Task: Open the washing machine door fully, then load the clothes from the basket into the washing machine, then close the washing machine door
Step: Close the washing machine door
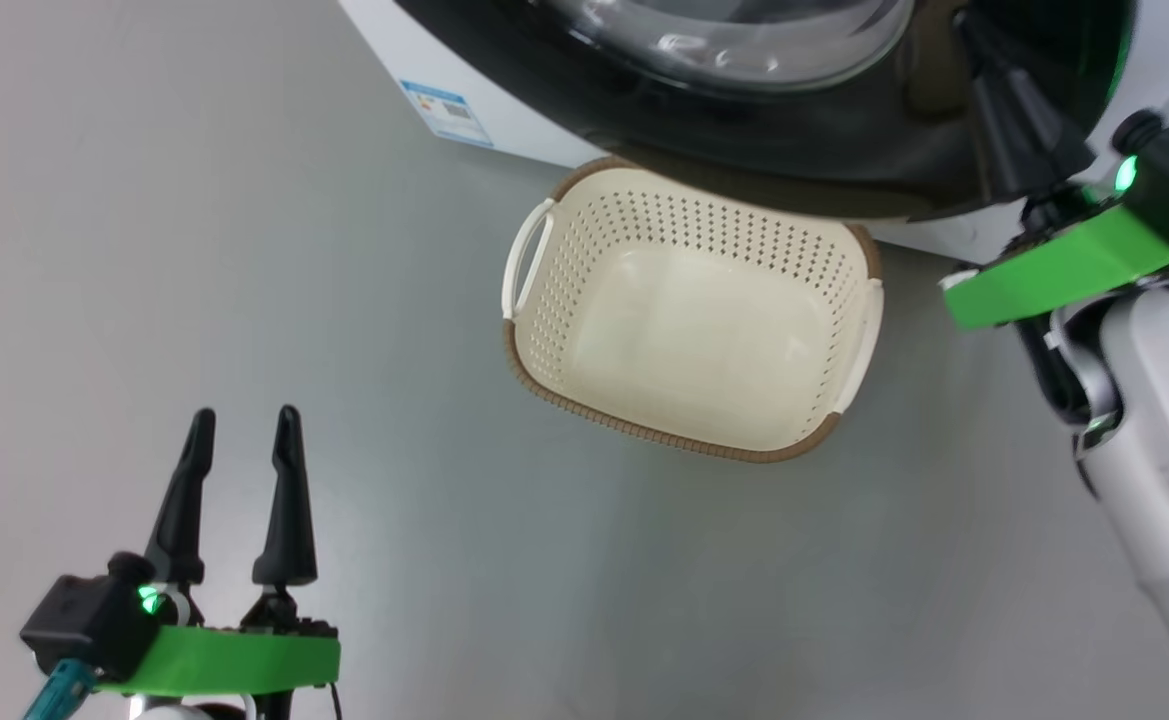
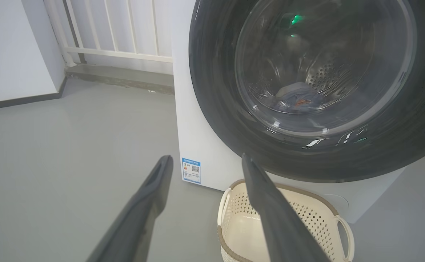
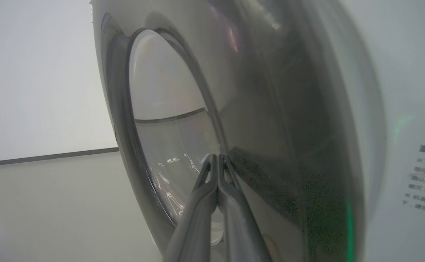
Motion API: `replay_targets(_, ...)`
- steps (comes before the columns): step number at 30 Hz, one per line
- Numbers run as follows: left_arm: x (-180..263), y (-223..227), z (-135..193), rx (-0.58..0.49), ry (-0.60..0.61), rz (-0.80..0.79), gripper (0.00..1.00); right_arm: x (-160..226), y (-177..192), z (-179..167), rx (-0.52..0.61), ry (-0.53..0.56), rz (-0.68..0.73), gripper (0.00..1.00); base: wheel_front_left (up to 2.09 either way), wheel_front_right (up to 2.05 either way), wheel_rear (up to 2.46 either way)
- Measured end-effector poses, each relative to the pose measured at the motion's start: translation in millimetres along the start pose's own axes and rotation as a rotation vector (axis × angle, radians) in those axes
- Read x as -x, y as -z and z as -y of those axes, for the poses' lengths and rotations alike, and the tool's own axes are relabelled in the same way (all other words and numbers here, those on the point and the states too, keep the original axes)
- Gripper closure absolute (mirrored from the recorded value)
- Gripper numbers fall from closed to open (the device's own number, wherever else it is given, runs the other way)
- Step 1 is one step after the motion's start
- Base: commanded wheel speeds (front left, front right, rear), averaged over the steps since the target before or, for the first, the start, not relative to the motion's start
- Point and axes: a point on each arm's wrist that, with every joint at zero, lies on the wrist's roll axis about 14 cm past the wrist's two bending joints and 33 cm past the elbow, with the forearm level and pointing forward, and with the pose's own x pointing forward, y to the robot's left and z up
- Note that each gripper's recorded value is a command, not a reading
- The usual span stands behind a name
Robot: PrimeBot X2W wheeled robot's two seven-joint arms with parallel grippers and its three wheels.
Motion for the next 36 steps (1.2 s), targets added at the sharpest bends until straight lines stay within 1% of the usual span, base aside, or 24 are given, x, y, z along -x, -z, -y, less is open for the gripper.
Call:
replay_targets(19, -4.6, 4.1, -5.3, -0.025, -0.026, -0.019, 0.0, -34.7, 0.2, 44.2, 0.033, 0.069, 0.056, 1.0, 0.0, 0.0, 0.0)
replay_targets(29, -7.5, 3.0, -7.8, -0.031, -0.035, -0.017, 0.0, -45.4, 2.2, 46.3, 0.043, 0.066, 0.072, 1.0, 0.0, 0.0, 0.0)
replay_targets(36, -7.7, 0.3, -6.2, -0.025, -0.029, -0.008, 0.0, -44.7, -2.9, 45.7, 0.052, 0.066, 0.072, 1.0, 0.0, 0.0, 0.0)
